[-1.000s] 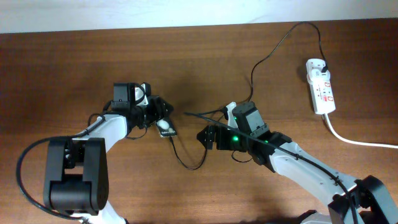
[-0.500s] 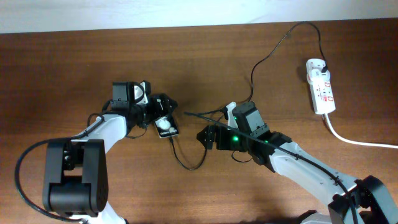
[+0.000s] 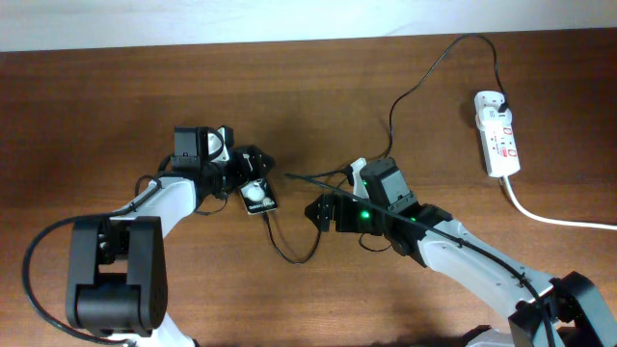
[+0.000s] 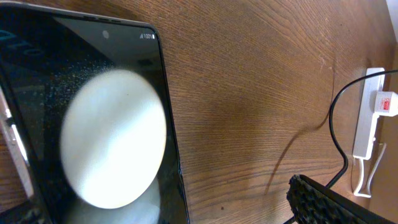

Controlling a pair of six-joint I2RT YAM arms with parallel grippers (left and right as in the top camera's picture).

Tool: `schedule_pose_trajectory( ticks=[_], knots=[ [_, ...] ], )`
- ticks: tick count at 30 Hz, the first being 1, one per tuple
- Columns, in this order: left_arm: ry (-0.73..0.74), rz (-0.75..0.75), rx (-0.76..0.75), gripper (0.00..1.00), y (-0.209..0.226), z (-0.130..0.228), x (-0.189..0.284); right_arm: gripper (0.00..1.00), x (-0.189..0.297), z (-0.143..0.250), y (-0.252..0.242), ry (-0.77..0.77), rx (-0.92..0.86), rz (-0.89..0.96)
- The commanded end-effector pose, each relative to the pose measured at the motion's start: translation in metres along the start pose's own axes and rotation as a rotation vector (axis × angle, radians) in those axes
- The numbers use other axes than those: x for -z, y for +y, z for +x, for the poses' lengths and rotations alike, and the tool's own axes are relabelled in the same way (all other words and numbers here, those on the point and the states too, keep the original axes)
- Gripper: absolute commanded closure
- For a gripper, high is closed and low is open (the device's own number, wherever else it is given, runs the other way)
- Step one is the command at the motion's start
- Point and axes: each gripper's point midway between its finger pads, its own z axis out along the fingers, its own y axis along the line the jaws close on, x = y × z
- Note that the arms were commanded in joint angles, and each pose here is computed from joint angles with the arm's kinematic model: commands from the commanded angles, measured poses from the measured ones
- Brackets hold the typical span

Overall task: Plug charger to phone and switch on socket
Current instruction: 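Lower the phone flat onto the table with the left gripper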

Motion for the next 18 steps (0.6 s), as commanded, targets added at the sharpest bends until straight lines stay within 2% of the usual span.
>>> schedule_pose_trajectory(
  ticks=[1,11,18],
  knots=[
    [-0.016,-0.061,0.004,0.0,0.01,-0.001,0.003,0.01,0.004,-0.005,0.001,-0.02,0.015,0.002],
    [-0.039,-0.089,0.047,0.01,0.027,-0.01,0.012,0.01,0.004,-0.005,0.001,-0.02,0.015,0.002],
    [-0.024,-0.08,0.03,0.0,0.02,-0.005,0.008,0.01,0.004,-0.005,0.001,-0.02,0.015,0.002]
  ],
)
